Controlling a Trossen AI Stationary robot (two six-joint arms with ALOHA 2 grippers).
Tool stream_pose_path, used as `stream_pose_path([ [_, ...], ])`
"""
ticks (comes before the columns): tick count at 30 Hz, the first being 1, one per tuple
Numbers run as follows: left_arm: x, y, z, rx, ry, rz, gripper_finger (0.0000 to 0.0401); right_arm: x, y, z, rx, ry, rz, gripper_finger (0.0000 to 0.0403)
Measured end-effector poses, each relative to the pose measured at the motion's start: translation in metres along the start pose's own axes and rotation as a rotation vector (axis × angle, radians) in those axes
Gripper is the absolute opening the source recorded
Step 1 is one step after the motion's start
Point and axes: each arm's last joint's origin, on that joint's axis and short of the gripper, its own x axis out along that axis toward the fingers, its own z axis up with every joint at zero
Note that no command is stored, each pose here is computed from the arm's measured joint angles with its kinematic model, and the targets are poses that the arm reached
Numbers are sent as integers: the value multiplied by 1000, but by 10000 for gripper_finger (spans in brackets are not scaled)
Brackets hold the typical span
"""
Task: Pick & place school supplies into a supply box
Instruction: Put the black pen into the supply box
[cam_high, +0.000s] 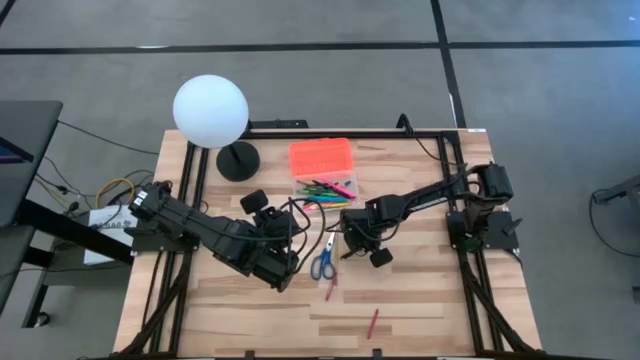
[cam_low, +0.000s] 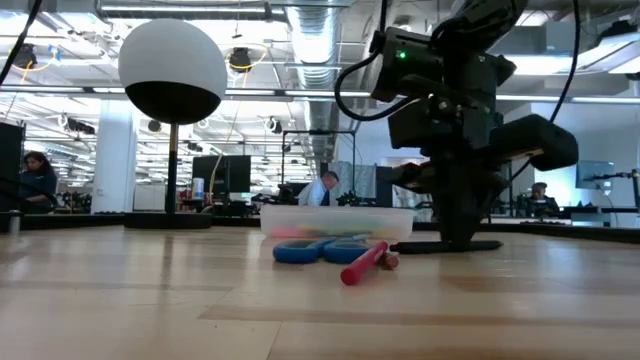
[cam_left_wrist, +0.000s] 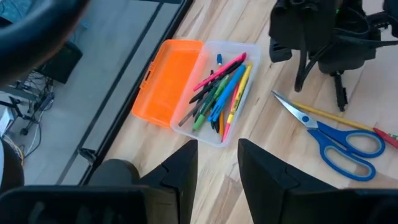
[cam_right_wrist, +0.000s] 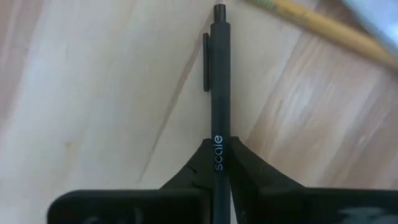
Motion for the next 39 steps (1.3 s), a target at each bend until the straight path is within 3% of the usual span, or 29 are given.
stream_pose_path([
  [9, 27, -12, -23, 6, 77, 76, 109, -11, 7, -3, 349, 1, 12, 21],
  [14, 49, -21, -49, -30, 164, 140, 109, -16, 10, -5, 456, 4, 17, 8],
  [20, 63, -24, -68, -79, 225, 187, 109, -15, 15, -3, 483, 12, 11, 13],
  [31, 65, -22, -67, -59, 137, 237, 109, -26, 20, 11, 472, 4, 26, 6],
  [39, 79, -15, -74, -95, 155, 289, 109, -50, 11, 25, 411, 3, -57, 7],
])
